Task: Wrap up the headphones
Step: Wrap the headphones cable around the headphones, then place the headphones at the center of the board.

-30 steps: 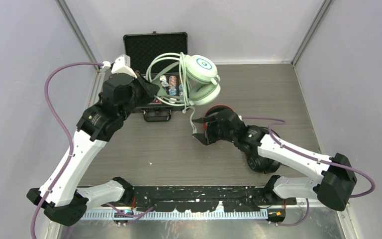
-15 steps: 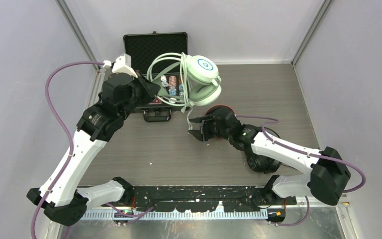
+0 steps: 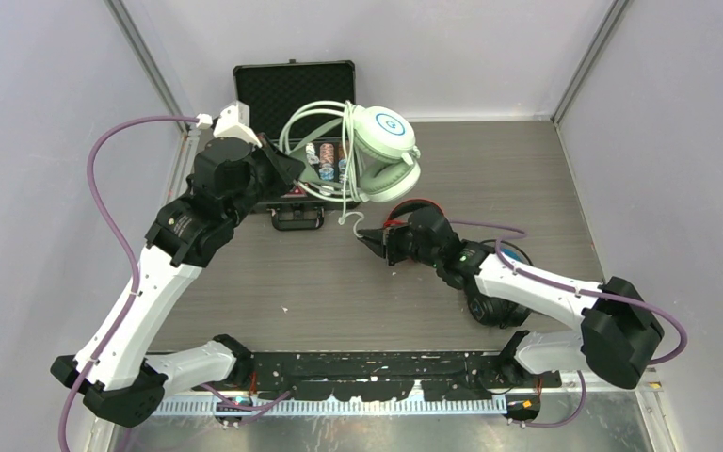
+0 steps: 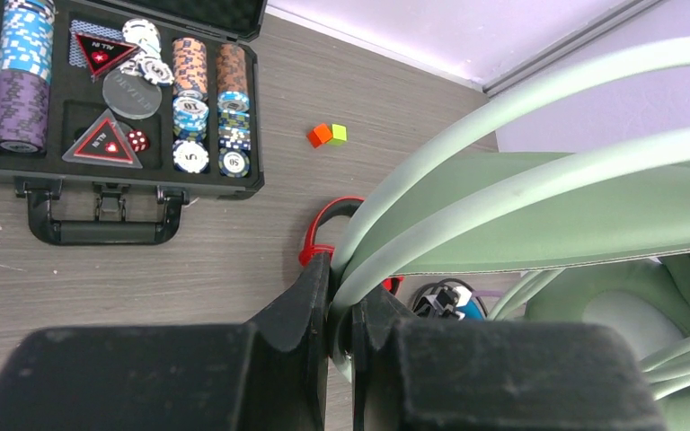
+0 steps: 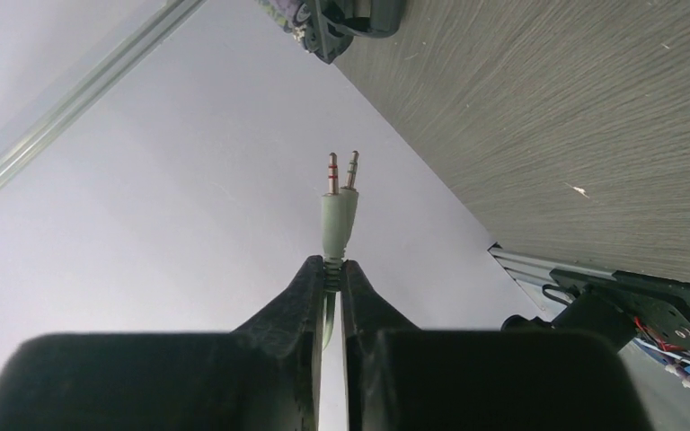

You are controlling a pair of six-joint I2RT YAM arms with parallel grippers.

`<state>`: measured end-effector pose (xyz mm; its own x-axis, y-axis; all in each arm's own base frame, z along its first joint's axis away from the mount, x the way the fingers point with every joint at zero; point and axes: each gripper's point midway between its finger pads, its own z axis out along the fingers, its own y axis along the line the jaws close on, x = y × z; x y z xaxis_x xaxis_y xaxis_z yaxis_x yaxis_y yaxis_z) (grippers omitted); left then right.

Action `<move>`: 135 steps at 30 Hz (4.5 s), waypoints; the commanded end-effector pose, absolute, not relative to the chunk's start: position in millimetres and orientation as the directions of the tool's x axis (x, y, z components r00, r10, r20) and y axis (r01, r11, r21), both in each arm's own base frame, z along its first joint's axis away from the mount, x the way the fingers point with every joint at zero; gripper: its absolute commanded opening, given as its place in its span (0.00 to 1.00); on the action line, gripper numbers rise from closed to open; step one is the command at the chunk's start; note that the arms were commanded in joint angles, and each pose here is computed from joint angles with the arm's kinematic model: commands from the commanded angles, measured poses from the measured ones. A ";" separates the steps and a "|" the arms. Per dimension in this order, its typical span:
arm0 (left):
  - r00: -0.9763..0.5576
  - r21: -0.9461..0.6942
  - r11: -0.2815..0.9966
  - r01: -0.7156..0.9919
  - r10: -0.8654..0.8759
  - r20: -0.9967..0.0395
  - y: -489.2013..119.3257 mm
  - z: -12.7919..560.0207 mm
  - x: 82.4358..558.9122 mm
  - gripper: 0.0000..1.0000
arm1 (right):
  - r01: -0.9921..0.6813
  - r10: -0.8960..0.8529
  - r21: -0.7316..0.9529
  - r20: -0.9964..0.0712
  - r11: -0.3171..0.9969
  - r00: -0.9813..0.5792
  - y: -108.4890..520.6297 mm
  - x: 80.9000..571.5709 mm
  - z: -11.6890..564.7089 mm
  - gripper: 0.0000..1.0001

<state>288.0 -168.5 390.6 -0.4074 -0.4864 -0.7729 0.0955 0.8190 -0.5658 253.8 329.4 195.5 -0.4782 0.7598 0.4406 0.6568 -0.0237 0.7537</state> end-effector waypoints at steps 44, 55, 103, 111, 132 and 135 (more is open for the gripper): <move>-0.644 -0.170 0.670 0.722 0.563 -0.518 -178.5 242.4 200.4 0.00 | -0.319 0.702 0.904 -0.423 0.285 -0.573 243.9 305.9 311.7 0.00; -0.748 -0.080 0.763 0.641 0.599 -0.284 -136.1 192.9 217.9 0.00 | -0.219 0.632 0.849 -0.509 0.481 -0.584 278.8 284.1 241.7 0.01; -0.811 0.247 0.776 0.580 0.580 0.078 -72.9 93.9 250.8 0.42 | 0.001 0.462 0.636 -0.560 0.772 -0.688 346.2 277.7 66.9 0.04; -0.837 0.185 0.825 0.534 0.547 -0.025 -91.2 122.3 254.2 0.54 | 0.008 0.461 0.636 -0.550 0.772 -0.696 349.7 277.9 61.9 0.05; -0.862 -0.253 0.838 0.483 0.403 -0.308 -225.9 76.6 253.7 0.25 | 0.039 0.490 0.627 -0.567 0.778 -0.663 335.5 279.2 73.3 0.10; -0.865 -0.234 0.845 0.480 0.412 -0.286 -223.6 62.4 247.8 0.24 | 0.046 0.490 0.623 -0.566 0.781 -0.663 333.2 278.5 74.6 0.16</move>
<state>244.8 -206.3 70.6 -0.8701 0.4279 -0.2444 0.4778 0.8541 -0.2055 265.6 339.6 49.9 -0.7262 0.4361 -0.5315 0.0326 0.7940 0.6070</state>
